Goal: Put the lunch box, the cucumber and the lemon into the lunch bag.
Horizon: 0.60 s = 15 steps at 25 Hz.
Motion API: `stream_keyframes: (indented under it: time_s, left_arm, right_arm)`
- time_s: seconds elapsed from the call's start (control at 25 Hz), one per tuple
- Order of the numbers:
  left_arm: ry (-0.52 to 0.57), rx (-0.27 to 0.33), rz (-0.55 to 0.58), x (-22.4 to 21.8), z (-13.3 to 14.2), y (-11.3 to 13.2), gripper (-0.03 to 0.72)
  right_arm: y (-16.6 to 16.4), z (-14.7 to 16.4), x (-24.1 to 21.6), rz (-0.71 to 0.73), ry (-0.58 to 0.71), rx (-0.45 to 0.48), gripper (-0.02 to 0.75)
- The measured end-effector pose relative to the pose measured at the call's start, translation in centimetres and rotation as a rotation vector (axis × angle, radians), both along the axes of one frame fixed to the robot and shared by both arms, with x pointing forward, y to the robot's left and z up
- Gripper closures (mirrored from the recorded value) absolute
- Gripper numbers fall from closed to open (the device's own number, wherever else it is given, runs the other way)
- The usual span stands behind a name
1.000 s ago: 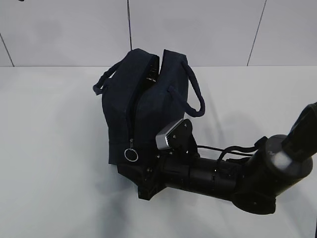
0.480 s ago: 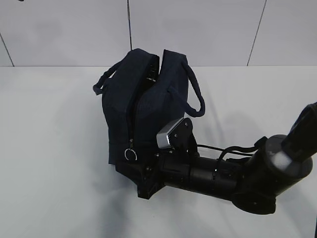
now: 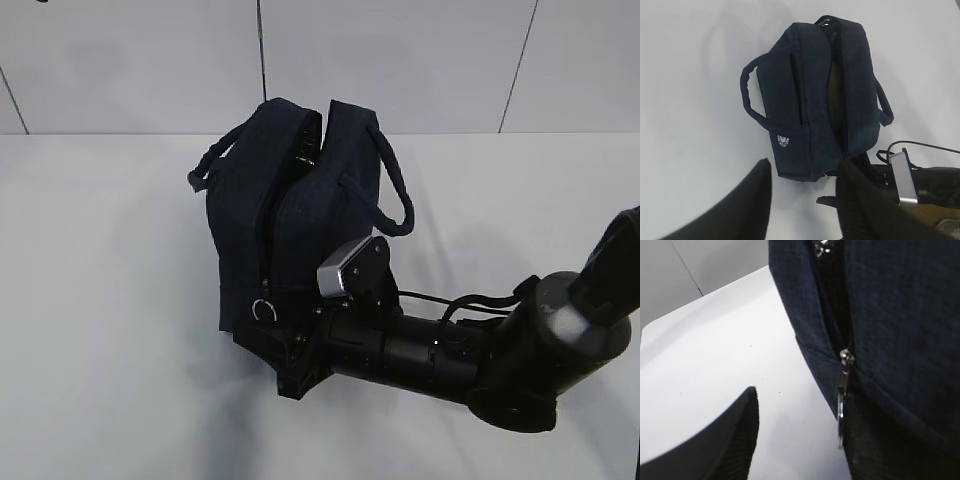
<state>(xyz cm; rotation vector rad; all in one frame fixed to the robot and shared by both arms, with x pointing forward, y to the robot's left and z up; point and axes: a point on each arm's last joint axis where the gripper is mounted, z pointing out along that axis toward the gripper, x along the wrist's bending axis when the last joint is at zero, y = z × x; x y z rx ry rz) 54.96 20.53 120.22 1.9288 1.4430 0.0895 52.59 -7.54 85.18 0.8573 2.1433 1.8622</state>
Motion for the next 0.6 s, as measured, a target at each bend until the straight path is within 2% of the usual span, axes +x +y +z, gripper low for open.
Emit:
stream_keyframes:
  time_s: [0.6]
  left_arm:
    - [0.000,0.002,0.000,0.0,0.0,0.0,0.409]
  right_arm:
    - [0.6,-0.1,1.1,0.000,-0.010,-0.004,0.336]
